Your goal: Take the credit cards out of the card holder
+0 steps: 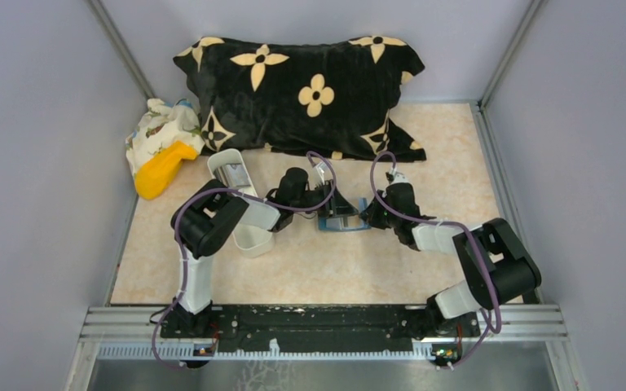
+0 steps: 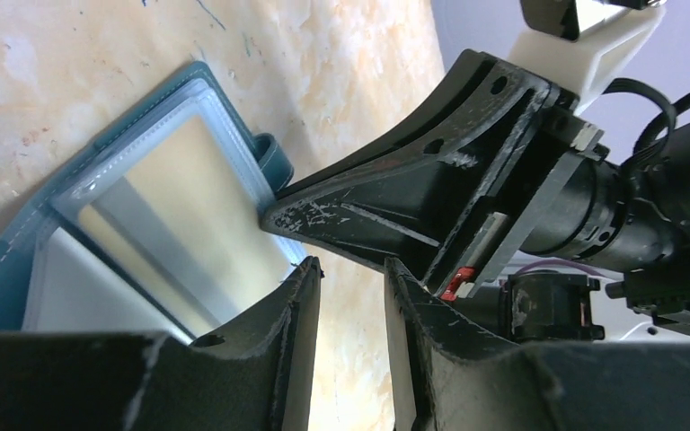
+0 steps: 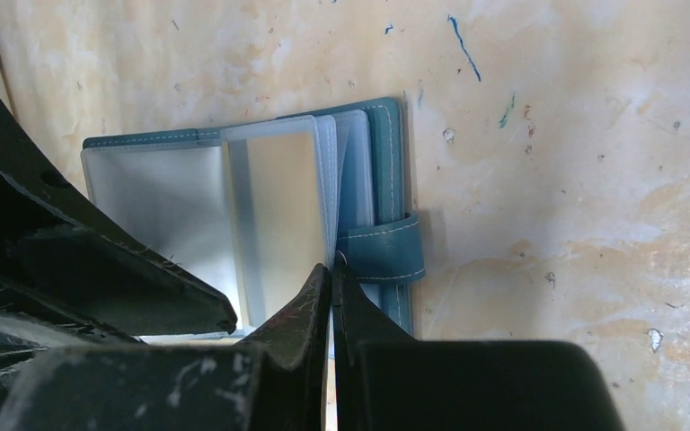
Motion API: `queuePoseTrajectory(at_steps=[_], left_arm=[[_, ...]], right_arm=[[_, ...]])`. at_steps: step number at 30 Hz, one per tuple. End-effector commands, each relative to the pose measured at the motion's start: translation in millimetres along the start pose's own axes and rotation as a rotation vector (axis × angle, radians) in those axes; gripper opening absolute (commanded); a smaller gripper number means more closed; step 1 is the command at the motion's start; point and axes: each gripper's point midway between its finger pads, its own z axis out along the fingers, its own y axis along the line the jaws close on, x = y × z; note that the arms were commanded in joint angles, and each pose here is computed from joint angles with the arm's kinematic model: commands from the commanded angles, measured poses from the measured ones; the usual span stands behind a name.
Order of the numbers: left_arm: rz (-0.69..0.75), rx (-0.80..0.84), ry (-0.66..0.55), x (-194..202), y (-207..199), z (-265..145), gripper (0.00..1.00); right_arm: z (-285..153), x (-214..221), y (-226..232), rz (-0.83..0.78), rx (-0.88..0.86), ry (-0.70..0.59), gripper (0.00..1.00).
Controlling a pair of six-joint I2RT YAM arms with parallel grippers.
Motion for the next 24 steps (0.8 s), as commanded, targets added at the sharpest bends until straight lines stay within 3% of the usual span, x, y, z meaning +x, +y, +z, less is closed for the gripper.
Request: queuePoseTrajectory(at_steps=[1,3,7,10,16,21,24], left_arm=[[0.019,0.051,-0.028,-10,-11,-6,0.38],[0.023,0.033,-0.034,-11,-8,-9,0.38],[0.036,-0.047,-0.031,-10,5,-16,0.37],[0.046,-0.112,-0.025,-8,14,-21,0.37],[0.077,-0.229,-0.025,-8,33,-29,0.36],[0.079,-0.257,-0.017,-5,42,-30,0.36],[0.074,-0.256,-0.007,-3,44,-28,0.36]], right_arm=[[-5,34,-17,0.007,0.055,0.116,0.0],[-7,28,-14,-0.003,0.051,0.103,0.01],[-18,7,-5,-0.026,0.048,0.042,0.21],[-26,-7,-2,-0.048,0.061,0.0,0.23],[-30,-17,3,-0.063,0.062,-0.024,0.21],[-29,-18,6,-0.062,0.045,-0.027,0.03],[-27,-19,7,-0.066,0.042,-0.021,0.0]])
